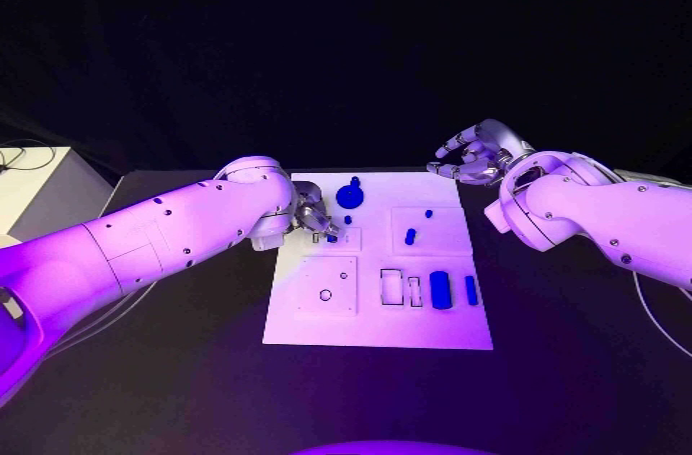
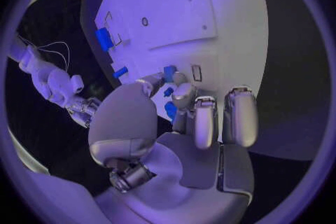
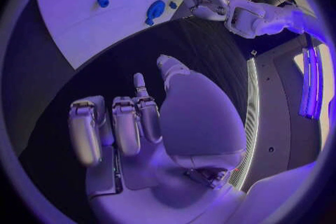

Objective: Assemble the parts on the task board

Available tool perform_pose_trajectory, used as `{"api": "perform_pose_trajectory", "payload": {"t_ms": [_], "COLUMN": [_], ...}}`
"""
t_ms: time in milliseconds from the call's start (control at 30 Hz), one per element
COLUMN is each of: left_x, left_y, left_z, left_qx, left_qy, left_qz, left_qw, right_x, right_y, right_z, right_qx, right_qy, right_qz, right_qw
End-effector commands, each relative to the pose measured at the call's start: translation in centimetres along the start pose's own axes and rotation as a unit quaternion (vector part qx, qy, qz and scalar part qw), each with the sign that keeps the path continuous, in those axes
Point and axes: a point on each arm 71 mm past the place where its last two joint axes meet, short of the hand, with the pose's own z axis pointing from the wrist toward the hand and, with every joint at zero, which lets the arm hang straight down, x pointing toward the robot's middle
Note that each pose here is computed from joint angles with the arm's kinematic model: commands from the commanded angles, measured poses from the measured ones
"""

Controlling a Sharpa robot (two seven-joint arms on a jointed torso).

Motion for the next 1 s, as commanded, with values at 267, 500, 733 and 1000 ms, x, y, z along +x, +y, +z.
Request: {"api": "perform_pose_trajectory", "payload": {"t_ms": [267,500,733,1000], "left_x": [0.10,0.16,0.16,0.13], "left_y": [-0.25,-0.37,-0.28,-0.12], "left_z": [0.00,-0.09,-0.18,-0.27], "left_qx": [0.006,0.011,0.011,0.011], "left_qy": [0.005,0.006,0.006,0.005], "left_qz": [-0.009,-0.012,-0.013,-0.013], "left_qw": [1.000,1.000,1.000,1.000], "right_x": [0.03,0.07,0.09,0.11], "right_y": [0.08,0.04,0.00,-0.06], "right_z": [-0.02,-0.04,-0.09,-0.12], "right_qx": [-0.007,-0.007,-0.007,-0.007], "right_qy": [0.001,0.001,0.001,0.001], "right_qz": [-0.004,-0.003,-0.003,-0.003], "right_qw": [1.000,1.000,1.000,1.000]}}
